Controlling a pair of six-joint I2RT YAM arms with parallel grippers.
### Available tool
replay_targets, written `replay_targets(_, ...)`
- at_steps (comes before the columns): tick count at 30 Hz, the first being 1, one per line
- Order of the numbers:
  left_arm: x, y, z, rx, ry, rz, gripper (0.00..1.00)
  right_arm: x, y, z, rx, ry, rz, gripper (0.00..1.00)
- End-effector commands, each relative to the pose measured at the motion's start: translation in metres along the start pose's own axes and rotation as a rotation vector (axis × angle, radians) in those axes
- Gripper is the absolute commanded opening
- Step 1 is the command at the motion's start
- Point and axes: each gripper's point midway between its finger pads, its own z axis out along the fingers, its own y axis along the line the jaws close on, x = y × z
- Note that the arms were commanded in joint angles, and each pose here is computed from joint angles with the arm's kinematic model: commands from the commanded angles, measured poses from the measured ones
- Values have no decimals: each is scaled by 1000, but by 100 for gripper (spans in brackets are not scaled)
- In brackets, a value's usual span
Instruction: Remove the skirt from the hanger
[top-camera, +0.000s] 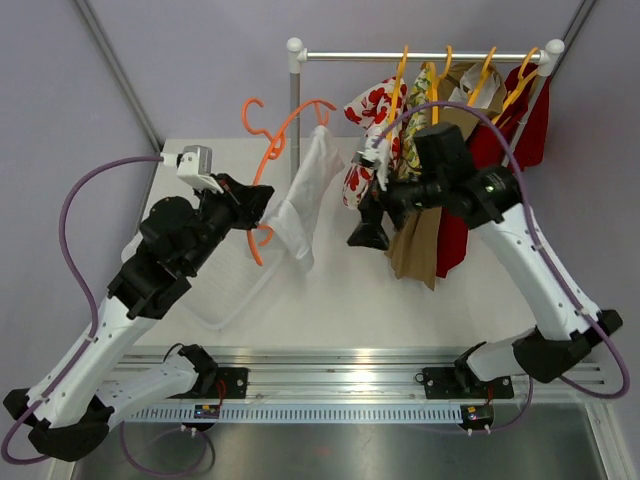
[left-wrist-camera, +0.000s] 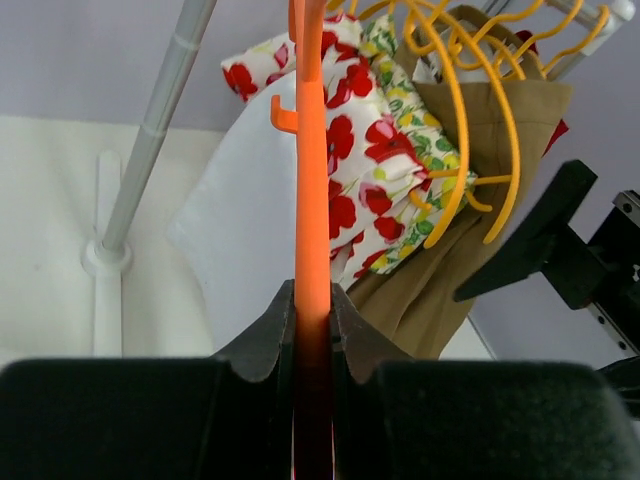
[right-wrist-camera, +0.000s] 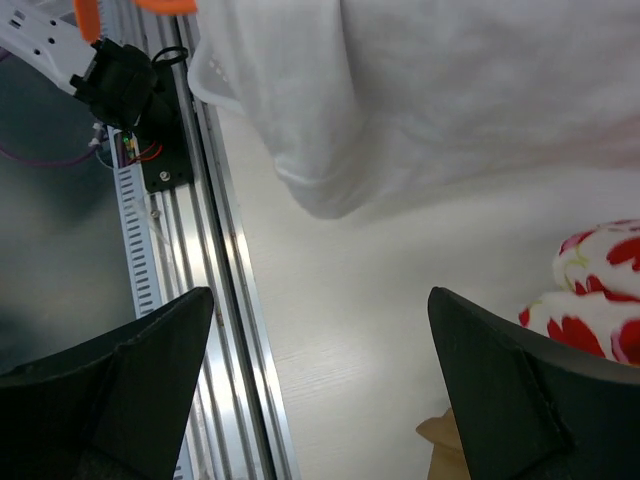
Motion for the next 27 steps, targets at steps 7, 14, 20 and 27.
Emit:
replay_targets(7, 5, 16, 0, -66, -115, -313, 0, -51, -12, 113, 140, -160, 22, 99)
replay_targets(14, 13, 15, -4, -41, -101, -329, 0, -16, -10, 148, 98, -110, 98, 97)
replay_targets(20, 20, 15, -7, -19, -100, -348, 0, -5, 18, 161, -69, -104, 109, 67)
replay_targets(27, 20, 15, -14, 4, -103, -293, 0, -21, 35, 139, -157, -54, -21, 0)
